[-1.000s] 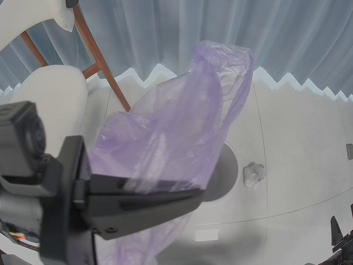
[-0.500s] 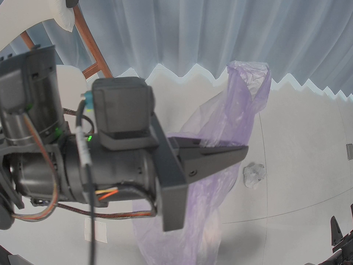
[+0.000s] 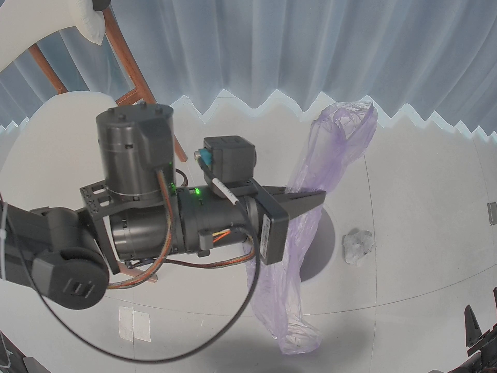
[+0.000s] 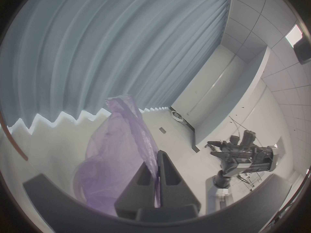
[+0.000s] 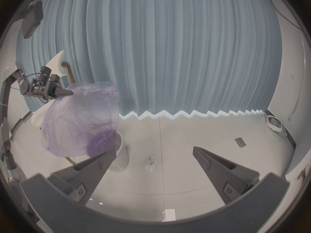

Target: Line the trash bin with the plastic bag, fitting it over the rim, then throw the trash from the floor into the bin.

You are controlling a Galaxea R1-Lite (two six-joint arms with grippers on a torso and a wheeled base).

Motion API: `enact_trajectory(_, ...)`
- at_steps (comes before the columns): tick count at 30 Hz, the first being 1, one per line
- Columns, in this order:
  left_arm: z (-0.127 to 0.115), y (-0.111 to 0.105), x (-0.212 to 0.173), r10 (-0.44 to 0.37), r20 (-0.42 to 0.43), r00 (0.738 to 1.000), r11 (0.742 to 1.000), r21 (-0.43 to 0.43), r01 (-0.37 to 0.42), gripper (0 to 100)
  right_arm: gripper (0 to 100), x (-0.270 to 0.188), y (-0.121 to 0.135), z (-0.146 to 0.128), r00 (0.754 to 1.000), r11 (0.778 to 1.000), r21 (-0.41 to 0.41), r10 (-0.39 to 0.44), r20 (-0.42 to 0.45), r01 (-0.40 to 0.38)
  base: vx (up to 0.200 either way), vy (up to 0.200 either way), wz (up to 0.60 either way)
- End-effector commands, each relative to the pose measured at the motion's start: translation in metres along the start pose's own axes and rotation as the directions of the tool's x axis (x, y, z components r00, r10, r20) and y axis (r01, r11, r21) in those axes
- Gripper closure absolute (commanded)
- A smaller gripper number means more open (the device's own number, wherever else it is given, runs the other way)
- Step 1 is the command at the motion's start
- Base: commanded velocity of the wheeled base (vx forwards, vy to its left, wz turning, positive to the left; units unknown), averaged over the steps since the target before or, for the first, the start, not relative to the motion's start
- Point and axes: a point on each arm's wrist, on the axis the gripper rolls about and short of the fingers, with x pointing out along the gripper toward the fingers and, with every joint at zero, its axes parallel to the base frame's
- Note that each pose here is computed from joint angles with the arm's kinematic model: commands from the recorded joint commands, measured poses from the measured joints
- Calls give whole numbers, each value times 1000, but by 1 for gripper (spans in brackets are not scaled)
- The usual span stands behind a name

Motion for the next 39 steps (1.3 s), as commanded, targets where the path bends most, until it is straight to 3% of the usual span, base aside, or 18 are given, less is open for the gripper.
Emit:
enact_trajectory(1, -41, 25, 16, 47, -84, 995, 998, -38, -50, 100, 0, 0, 0, -4, 1000, 1000, -20, 5, 2, -5, 0, 0, 0)
enact_trajectory(11, -78, 37, -11, 116, -201, 973, 987, -85, -136, 100, 0, 0, 0, -5, 1000, 1000, -22, 6, 2, -6, 0, 0, 0)
enact_trajectory(16, -81, 46, 0, 155, -171, 973, 983, -70, -169, 100, 0, 0, 0, -5, 1000, 1000, -23, 6, 3, -6, 0, 0, 0)
enact_trajectory(18, -81, 49, 3, 169, -161, 972, 981, -66, -181, 100, 0, -3, 0, 11, 998, 1000, -18, 27, 54, -26, 0, 0, 0)
enact_trajectory(19, -76, 58, 5, 206, -136, 969, 975, -57, -215, 100, 0, 3, 2, 84, 993, 996, 29, 80, 86, -82, 0, 0, 0)
enact_trajectory(22, -63, 63, 9, 251, -90, 964, 966, -39, -255, 100, 0, 44, 6, 126, 987, 978, 143, 158, -41, -151, 0, 0, 0)
enact_trajectory(23, -55, 65, 10, 275, -66, 959, 960, -32, -277, 100, 0, 63, 9, 132, 974, 963, 213, 194, -113, -167, 0, 0, 0)
enact_trajectory(26, -51, 69, 8, 346, -58, 936, 937, -34, -348, 100, 0, 108, 15, 121, 932, 936, 345, 187, -310, -73, 0, 0, 0)
enact_trajectory(28, -55, 70, 4, 390, -72, 918, 919, -34, -393, 100, 0, 133, 18, 112, 900, 935, 353, 183, -396, -35, 0, 0, 0)
enact_trajectory(30, -58, 70, 2, 394, -72, 916, 917, -34, -397, 100, 0, 156, 22, 102, 867, 937, 349, 196, -458, -28, 0, 0, 0)
enact_trajectory(32, -58, 70, 0, 398, -67, 915, 915, -37, -401, 100, 0, 171, 24, 96, 850, 934, 355, 215, -481, -35, 0, 0, 0)
enact_trajectory(33, -58, 73, -3, 408, -61, 911, 911, -36, -411, 100, 0, 188, 26, 84, 824, 935, 352, 231, -517, -41, 0, 0, 0)
enact_trajectory(36, -57, 69, -6, 403, -58, 913, 914, -29, -405, 100, 0, 215, 30, 62, 774, 945, 326, 228, -591, -29, 0, 0, 0)
enact_trajectory(39, -56, 60, -12, 392, -66, 918, 919, -26, -394, 100, 0, 236, 33, 43, 744, 954, 296, 233, -626, -50, 0, 0, 0)
